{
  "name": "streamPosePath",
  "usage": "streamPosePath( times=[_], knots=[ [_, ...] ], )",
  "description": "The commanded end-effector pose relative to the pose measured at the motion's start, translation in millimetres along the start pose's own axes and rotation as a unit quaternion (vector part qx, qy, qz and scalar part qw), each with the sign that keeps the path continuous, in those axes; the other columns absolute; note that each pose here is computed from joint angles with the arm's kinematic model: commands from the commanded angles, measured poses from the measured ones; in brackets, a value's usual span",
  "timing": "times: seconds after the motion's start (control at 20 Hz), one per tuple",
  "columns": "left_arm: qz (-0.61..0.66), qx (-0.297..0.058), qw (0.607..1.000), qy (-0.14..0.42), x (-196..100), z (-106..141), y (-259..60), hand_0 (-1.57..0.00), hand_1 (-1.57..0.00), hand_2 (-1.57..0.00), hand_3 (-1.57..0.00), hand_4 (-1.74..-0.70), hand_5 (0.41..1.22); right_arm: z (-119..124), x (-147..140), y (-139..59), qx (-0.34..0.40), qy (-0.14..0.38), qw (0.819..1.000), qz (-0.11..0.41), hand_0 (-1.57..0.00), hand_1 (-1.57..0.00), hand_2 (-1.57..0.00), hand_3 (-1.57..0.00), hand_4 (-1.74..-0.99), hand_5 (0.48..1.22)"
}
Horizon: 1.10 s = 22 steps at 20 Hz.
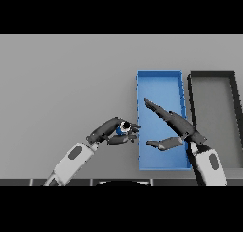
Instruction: Pick up the blue pipe and place it into the blue bin.
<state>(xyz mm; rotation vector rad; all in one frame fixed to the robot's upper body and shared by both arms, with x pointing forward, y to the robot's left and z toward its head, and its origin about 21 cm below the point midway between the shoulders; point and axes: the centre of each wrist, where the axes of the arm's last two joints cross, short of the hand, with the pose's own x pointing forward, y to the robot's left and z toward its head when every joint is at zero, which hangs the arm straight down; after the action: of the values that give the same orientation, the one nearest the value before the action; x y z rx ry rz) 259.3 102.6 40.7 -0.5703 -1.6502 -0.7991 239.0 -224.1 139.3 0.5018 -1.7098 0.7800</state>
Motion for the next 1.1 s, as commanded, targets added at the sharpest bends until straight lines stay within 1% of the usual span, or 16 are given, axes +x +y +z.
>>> streamPosePath(
  times=[0.0, 0.15, 0.2, 0.25, 0.35, 0.4, 0.55, 0.65, 0.7, 0.75, 0.8, 0.85, 0.9, 0.95, 1.0, 1.05],
  knots=[
    [-0.002, 0.002, 1.0, -0.001, 4, -2, 1, -1.57, -1.57, -1.57, -1.48, -1.74, 1.221, -7, 4, 3.8, 0.021, 0.002, 1.0, 0.009, 0.0, 0.0, 0.0, 0.0, -1.314, 0.51],
    [0.004, -0.004, 1.0, -0.004, 5, 0, -1, -1.57, -1.57, -1.57, -1.49, -1.74, 1.221, -31, 10, 11.5, 0.071, 0.001, 0.997, 0.042, 0.0, 0.0, 0.0, 0.0, -1.294, 0.523],
    [0.004, -0.004, 1.0, -0.009, 5, 2, 0, -1.57, -1.57, -1.57, -1.49, -1.74, 1.221, -38, 11, 13.9, 0.084, -0.004, 0.996, 0.04, 0.0, 0.0, 0.0, 0.0, -1.276, 0.527],
    [0.007, -0.007, 1.0, -0.009, 7, -1, -1, -1.57, -1.57, -1.57, -1.49, -1.74, 1.221, -46, 15, 17.0, 0.096, -0.007, 0.994, 0.043, 0.0, 0.0, 0.0, 0.0, -1.253, 0.529],
    [0.007, -0.012, 1.0, -0.016, 4, -1, 2, -1.57, -1.57, -1.57, -1.52, -1.74, 1.221, -58, 13, 23.5, 0.117, 0.007, 0.992, 0.047, 0.0, 0.0, 0.0, 0.0, -1.232, 0.531],
    [0.012, -0.012, 1.0, -0.017, 3, -6, 2, -1.57, -1.57, -1.57, -1.53, -1.74, 1.221, -60, 11, 24.8, 0.124, 0.01, 0.991, 0.05, 0.0, 0.0, 0.0, 0.0, -1.23, 0.532],
    [0.007, -0.018, 1.0, -0.013, 0, -1, -1, -1.57, -1.57, -1.57, -1.54, -1.74, 1.221, -82, 17, 33.8, 0.148, -0.004, 0.988, 0.049, 0.0, 0.0, 0.0, 0.0, -1.222, 0.519],
    [-0.006, -0.014, 1.0, -0.017, 4, -3, 3, -1.57, -1.57, -1.57, -1.54, -1.74, 1.221, -94, 16, 37.4, 0.158, -0.001, 0.986, 0.048, 0.0, 0.0, 0.0, 0.0, -1.218, 0.508],
    [-0.005, -0.017, 1.0, -0.012, 3, -2, 4, -1.57, -1.57, -1.57, -1.54, -1.74, 1.221, -96, 15, 35.7, 0.166, -0.004, 0.985, 0.048, 0.0, -0.01, -0.03, 0.0, -1.222, 0.506],
    [0.009, -0.019, 1.0, -0.012, 1, 0, 3, -1.57, -1.57, -1.57, -1.48, -1.74, 1.221, -106, 19, 37.0, 0.172, -0.003, 0.984, 0.047, -0.05, -0.08, -0.1, -0.05, -1.245, 0.506],
    [-0.014, -0.022, 1.0, -0.01, 0, 1, 3, -1.39, -1.33, -1.32, -1.29, -1.74, 1.221, -111, 17, 39.4, 0.181, -0.002, 0.982, 0.05, -0.18, -0.22, -0.24, -0.16, -1.294, 0.509],
    [-0.04, -0.038, 0.998, 0.021, 0, 4, 5, -1.18, -1.08, -1.06, -1.03, -1.68, 1.221, -119, 19, 42.7, 0.192, 0.003, 0.98, 0.056, -0.35, -0.38, -0.38, -0.3, -1.335, 0.507],
    [-0.057, -0.053, 0.995, 0.056, 2, 5, 8, -0.99, -0.88, -0.85, -0.82, -1.55, 1.221, -122, 19, 43.4, 0.2, 0.006, 0.978, 0.058, -0.53, -0.53, -0.53, -0.44, -1.362, 0.508],
    [-0.061, -0.052, 0.994, 0.069, 3, 5, 6, -0.82, -0.71, -0.68, -0.66, -1.48, 1.221, -124, 19, 45.7, 0.21, -0.001, 0.976, 0.06, -0.72, -0.7, -0.74, -0.63, -1.43, 0.522],
    [-0.055, -0.041, 0.996, 0.058, 5, 1, 6, -0.78, -0.71, -0.69, -0.58, -1.53, 1.221, -128, 20, 47.4, 0.218, -0.017, 0.975, 0.05, -0.89, -0.87, -0.91, -0.77, -1.486, 0.55],
    [-0.059, -0.03, 0.997, 0.049, 5, -1, 6, -0.94, -0.88, -0.86, -0.78, -1.57, 1.221, -128, 19, 48.9, 0.228, -0.024, 0.973, 0.03, -1.02, -1.01, -1.04, -0.87, -1.53, 0.606]
  ],
)
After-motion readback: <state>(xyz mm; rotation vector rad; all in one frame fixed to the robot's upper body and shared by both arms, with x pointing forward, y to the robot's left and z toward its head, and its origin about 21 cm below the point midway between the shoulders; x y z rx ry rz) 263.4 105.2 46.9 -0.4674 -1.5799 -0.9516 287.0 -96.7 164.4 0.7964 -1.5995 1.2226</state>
